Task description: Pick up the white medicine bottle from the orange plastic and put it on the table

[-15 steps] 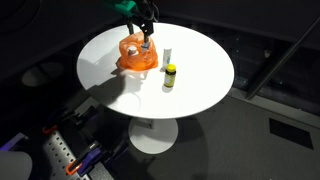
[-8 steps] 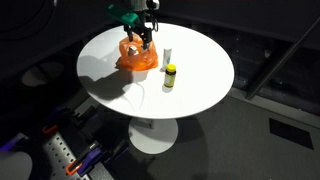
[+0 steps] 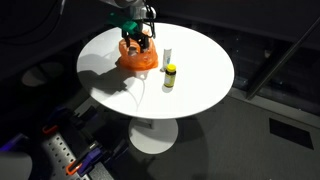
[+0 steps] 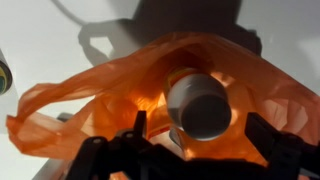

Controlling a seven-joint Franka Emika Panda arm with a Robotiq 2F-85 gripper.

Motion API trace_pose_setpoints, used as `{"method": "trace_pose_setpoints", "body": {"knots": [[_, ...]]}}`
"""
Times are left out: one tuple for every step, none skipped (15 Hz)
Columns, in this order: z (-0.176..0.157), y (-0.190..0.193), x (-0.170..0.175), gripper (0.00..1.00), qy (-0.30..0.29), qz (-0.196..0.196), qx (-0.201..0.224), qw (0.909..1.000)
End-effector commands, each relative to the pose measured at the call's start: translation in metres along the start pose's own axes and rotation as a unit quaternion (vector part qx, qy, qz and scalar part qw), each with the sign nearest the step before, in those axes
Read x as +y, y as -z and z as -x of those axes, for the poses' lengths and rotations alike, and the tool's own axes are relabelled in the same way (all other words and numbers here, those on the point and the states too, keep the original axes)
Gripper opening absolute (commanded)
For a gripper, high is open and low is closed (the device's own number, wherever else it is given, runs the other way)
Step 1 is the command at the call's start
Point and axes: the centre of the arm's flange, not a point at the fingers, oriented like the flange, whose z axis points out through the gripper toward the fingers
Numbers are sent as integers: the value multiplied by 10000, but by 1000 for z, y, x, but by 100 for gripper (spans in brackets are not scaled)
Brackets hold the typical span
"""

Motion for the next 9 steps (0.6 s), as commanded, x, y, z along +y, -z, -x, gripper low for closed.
{"method": "trace_pose_setpoints", "body": {"knots": [[-7,2,-11,90,86,106,-151,9998],[-7,3,-13,74,93,115,-164,9998],[-7,6,-13,66,81,133,-152,9998],[-7,7,-14,58,77,152,-137,9998],[-8,9,-13,49,65,177,-97,9998],[-9,12,-11,42,44,201,-50,9998],[-11,16,-9,33,18,207,-9,9998],[-13,22,-8,27,-1,208,52,9998],[-14,26,-6,19,-32,207,92,9997]]}}
